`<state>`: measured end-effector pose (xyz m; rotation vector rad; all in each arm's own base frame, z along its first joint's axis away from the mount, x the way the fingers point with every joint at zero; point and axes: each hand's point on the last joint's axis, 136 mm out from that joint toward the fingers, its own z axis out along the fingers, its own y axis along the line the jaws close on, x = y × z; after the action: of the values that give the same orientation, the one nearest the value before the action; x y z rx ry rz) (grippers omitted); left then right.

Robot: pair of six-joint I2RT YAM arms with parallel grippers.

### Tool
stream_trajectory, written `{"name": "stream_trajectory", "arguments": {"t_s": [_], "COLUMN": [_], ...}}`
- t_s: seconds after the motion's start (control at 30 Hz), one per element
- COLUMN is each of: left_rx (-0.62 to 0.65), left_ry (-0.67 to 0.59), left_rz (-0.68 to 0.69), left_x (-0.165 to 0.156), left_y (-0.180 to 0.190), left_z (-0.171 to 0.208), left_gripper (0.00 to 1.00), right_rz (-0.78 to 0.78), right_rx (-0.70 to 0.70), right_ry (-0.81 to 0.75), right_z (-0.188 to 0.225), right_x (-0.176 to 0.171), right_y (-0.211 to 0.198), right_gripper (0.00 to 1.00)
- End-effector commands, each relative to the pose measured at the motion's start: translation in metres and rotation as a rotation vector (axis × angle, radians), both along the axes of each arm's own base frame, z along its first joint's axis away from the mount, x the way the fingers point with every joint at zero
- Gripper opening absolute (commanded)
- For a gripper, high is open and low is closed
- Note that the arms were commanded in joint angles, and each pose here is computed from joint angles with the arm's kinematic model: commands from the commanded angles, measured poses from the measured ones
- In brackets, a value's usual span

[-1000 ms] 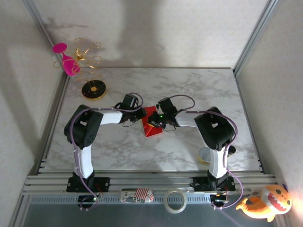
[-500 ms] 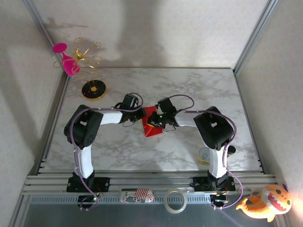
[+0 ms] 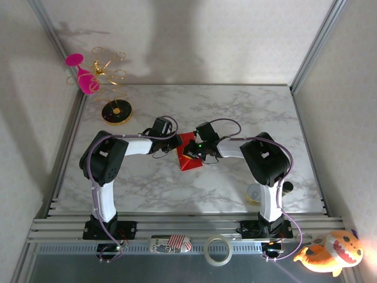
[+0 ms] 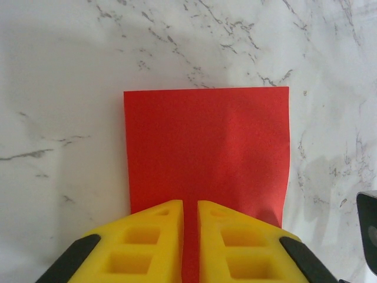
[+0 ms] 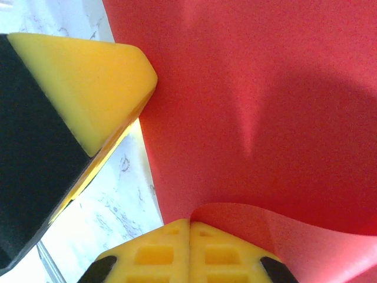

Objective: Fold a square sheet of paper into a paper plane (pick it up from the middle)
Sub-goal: Fold the triangle a second time at the center of the table.

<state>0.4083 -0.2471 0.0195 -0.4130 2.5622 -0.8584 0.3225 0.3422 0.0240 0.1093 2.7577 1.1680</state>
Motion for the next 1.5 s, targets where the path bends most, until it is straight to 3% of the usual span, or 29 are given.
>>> {"name": "stream_trajectory", "arguments": {"t_s": [0.0, 0.6, 0.77, 1.0, 1.13, 1.27, 1.47], "left_rx": [0.052, 0.049, 0.038, 0.009, 0.005, 0.007, -0.039], "left_ry": [0.085, 0.081, 0.049, -0.073, -0.118, -0.14, -0.115], "left_rz": [0.008, 0.012, 0.017, 0.063, 0.116, 0.162, 0.139], "left_x": [-0.019, -0.018, -0.009, 0.028, 0.037, 0.034, 0.011], "left_y": [0.013, 0.014, 0.013, 0.024, 0.043, 0.062, 0.059], "left_z": [-0.024, -0.021, -0.005, 0.053, 0.075, 0.087, 0.085], "left_gripper": [0.15, 0.15, 0.16, 0.21, 0.23, 0.25, 0.28], "right_rz": [0.032, 0.014, 0.007, 0.004, 0.004, 0.006, 0.003], "right_rx": [0.005, -0.021, -0.027, -0.026, -0.01, -0.002, -0.007], "right_ry": [-0.001, 0.025, 0.038, 0.049, 0.053, 0.058, 0.056], "right_z": [-0.003, -0.013, -0.016, -0.019, -0.017, -0.017, -0.018], "right_x": [-0.001, -0.003, -0.004, -0.005, -0.006, -0.007, -0.007], "right_y": [0.008, 0.004, 0.003, 0.002, 0.004, 0.005, 0.003], "right_gripper": [0.0, 0.0, 0.0, 0.12, 0.24, 0.32, 0.35]}}
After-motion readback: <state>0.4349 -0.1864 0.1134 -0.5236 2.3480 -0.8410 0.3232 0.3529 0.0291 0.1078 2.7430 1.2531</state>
